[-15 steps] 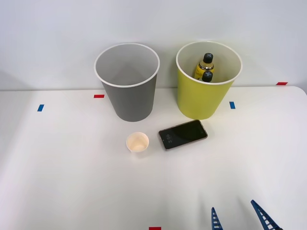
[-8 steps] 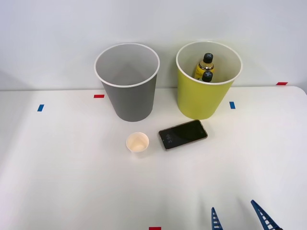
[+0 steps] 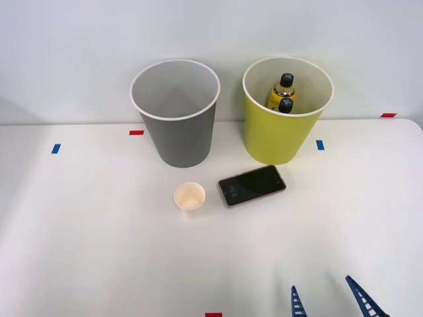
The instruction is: Put cans in the gray bin, plastic bottles in the light green bin
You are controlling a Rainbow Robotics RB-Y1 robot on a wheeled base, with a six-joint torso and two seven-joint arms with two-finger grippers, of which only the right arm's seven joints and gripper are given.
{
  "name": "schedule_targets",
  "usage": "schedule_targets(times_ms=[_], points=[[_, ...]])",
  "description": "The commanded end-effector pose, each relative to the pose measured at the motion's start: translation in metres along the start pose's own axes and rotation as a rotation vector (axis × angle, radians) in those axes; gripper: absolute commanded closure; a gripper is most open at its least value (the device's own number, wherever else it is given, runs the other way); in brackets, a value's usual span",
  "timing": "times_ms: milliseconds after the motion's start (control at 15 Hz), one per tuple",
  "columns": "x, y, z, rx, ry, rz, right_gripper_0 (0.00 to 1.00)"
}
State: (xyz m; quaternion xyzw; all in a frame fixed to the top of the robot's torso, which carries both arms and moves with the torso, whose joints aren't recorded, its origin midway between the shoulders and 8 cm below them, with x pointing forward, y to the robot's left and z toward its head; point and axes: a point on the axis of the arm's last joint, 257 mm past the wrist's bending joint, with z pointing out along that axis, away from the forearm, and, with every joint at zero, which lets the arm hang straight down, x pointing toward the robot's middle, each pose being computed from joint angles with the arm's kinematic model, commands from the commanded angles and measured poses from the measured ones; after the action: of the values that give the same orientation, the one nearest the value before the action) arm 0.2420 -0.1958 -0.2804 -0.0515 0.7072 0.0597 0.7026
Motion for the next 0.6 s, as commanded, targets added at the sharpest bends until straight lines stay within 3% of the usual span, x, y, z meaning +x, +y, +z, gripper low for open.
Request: schedule_targets(times_ms=[67,600], points=[[0.0000,0.0000,0.0000,0.000,0.000,0.000,0.00],[0.0000,0.0000,0.0000,0.000,0.000,0.000,0.00]])
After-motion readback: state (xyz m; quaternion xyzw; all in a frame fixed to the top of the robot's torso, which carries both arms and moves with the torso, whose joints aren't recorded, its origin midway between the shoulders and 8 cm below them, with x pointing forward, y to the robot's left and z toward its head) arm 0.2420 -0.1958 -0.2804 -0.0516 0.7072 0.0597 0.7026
